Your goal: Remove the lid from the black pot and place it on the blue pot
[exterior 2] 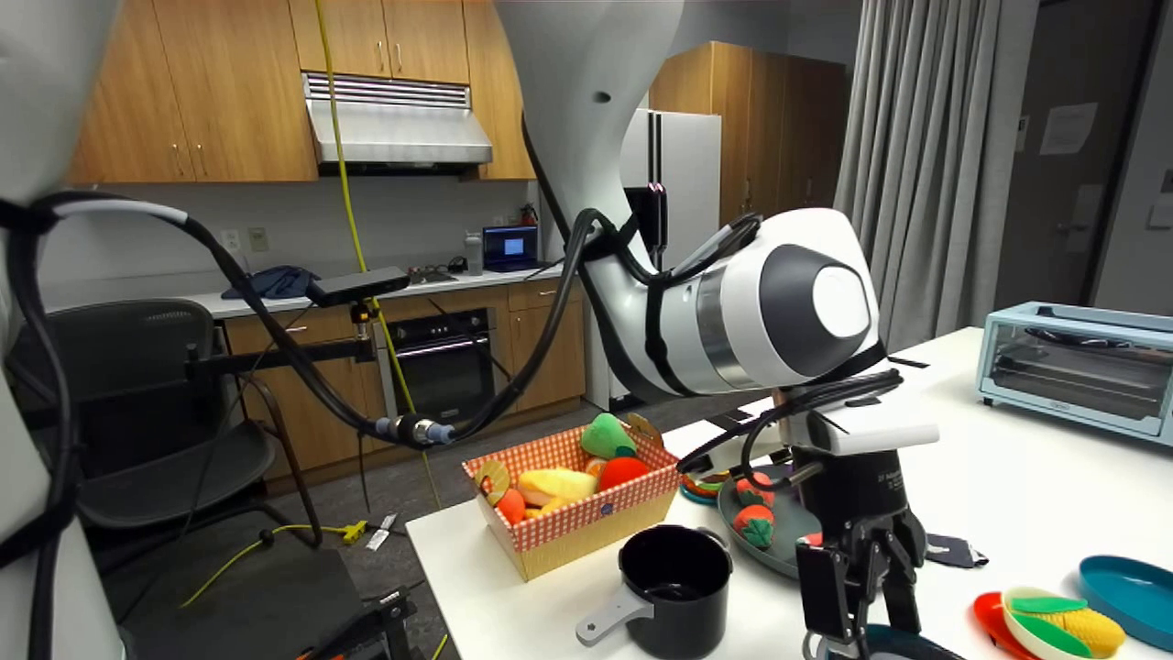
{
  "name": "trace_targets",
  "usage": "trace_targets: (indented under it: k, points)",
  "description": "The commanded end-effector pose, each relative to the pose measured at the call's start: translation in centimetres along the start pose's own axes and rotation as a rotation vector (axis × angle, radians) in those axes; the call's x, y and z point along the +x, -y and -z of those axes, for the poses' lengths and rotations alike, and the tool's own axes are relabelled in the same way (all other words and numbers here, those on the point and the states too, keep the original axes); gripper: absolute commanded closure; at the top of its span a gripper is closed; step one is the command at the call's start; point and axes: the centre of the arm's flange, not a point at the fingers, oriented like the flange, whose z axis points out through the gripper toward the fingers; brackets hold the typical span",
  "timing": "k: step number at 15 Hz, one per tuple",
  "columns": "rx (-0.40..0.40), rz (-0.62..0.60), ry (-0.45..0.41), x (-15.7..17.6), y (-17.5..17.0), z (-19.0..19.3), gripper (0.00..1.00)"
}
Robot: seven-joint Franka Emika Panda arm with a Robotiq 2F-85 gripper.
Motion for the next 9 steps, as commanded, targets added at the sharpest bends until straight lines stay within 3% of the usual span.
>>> trace_targets:
  k: [1, 9]
  points:
    - [0.017, -0.021, 0.001, -0.2, -0.9, 1.4, 0.00]
    - [0.042, 0.167, 0.061, -5.3, 0.4, 5.9, 0.00]
